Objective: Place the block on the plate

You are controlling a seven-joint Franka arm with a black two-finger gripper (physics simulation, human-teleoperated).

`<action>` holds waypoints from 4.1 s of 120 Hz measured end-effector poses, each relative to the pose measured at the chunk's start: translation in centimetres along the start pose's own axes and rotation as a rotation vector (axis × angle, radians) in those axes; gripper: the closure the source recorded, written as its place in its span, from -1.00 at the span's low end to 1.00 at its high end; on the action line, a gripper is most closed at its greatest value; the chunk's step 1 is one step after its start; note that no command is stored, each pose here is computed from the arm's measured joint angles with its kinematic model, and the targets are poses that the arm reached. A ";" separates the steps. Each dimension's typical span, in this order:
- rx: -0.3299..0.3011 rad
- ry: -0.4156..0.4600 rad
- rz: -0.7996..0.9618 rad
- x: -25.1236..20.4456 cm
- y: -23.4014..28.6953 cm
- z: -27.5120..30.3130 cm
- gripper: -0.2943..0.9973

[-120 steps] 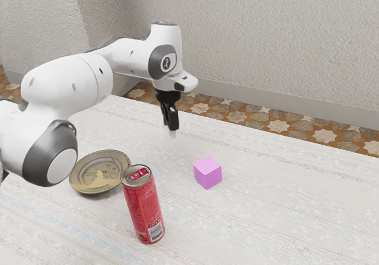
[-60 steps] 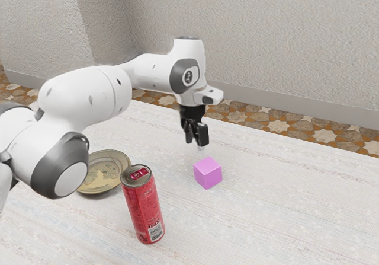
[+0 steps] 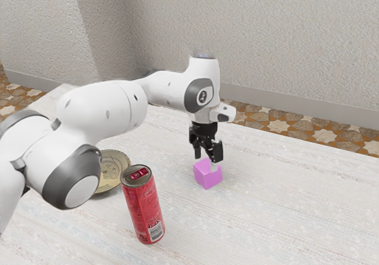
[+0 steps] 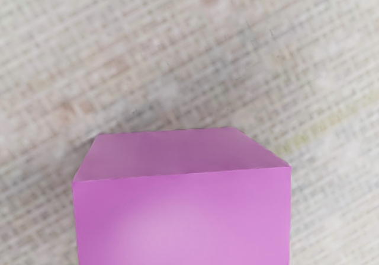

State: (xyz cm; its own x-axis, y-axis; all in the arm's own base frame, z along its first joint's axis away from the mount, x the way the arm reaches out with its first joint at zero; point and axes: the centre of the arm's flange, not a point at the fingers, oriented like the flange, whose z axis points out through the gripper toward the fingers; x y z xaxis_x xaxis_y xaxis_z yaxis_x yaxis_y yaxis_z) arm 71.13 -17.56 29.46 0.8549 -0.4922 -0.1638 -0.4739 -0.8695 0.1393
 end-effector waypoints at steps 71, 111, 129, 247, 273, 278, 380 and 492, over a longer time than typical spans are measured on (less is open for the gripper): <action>-0.010 -0.006 -0.084 1.2 0.2 4.1 0.01; 0.003 0.095 -0.103 0.2 0.6 -3.5 0.03; -0.008 0.120 -0.146 -1.4 -2.1 -5.6 0.03; -0.132 0.086 -0.425 -25.2 -22.8 -5.8 0.03; -0.114 0.108 -0.433 -28.3 -22.0 -5.8 0.03; -0.111 0.109 -0.441 -28.7 -22.3 -5.4 0.03; -0.083 0.098 -0.471 -27.2 -24.1 2.7 -0.14; 0.078 0.217 -0.121 -23.9 -11.4 -22.5 -0.54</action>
State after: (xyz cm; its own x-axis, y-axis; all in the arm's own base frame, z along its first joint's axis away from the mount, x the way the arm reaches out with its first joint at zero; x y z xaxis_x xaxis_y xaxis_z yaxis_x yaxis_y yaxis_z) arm 60.83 5.00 53.79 0.9276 -0.3713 0.0403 -0.3731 -0.9262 0.0546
